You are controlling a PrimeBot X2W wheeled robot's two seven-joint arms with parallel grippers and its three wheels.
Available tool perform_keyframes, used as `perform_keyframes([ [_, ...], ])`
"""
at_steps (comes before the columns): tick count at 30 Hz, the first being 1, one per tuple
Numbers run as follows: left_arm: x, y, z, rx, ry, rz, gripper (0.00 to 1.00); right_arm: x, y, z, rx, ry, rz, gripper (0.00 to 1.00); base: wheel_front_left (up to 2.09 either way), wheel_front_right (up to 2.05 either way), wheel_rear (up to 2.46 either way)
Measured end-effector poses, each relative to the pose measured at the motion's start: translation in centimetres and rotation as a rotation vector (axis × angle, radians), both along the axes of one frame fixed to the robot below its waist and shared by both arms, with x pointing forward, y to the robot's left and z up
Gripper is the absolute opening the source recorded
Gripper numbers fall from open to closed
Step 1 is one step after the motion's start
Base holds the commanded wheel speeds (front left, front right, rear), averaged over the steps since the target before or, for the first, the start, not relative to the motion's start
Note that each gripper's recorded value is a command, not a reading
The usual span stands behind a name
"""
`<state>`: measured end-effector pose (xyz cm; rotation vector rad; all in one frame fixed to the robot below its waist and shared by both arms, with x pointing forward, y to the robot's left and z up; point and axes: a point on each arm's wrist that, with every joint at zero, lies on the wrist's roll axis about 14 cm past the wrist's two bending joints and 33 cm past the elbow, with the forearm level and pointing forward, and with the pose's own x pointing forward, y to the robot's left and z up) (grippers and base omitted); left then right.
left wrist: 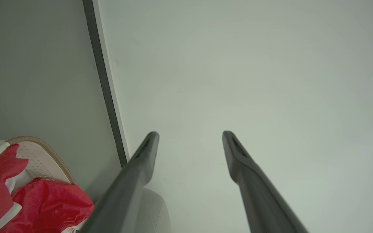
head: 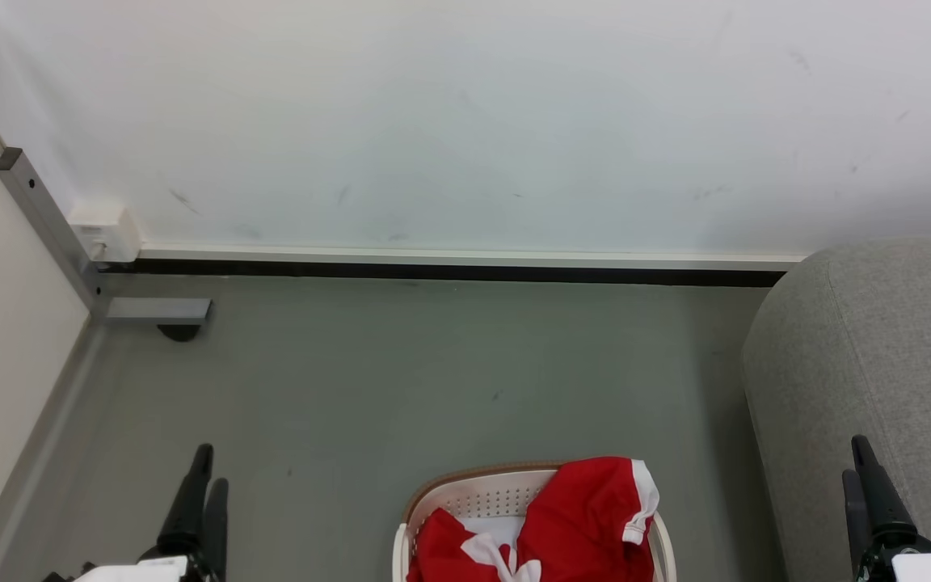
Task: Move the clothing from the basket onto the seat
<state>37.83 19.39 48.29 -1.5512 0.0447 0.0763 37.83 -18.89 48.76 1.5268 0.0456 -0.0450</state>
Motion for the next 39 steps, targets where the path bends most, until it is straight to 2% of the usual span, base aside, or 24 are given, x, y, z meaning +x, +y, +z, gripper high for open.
perform_keyframes([
  [10, 0.4, 0.5, 1.5, 0.272, -0.033, 0.003, 1.0, 0.4, 0.5, 1.7, -0.222, -0.048, 0.016, 1.0, 0.0, 0.0, 0.0],
  [20, 0.7, -0.3, 2.4, 0.499, -0.046, -0.015, 1.0, 0.4, 1.3, 2.0, -0.439, -0.065, 0.039, 1.0, 0.0, 0.0, 0.0],
  [28, 0.8, -0.7, 2.7, 0.653, -0.04, -0.017, 1.0, 0.5, 1.9, 2.5, -0.597, -0.093, 0.054, 1.0, 0.0, 0.0, 0.0],
  [39, 0.7, -1.1, 3.2, 0.797, -0.066, -0.015, 1.0, 0.5, 2.5, 2.9, -0.766, -0.123, 0.064, 1.0, 0.0, 0.0, 0.0],
])
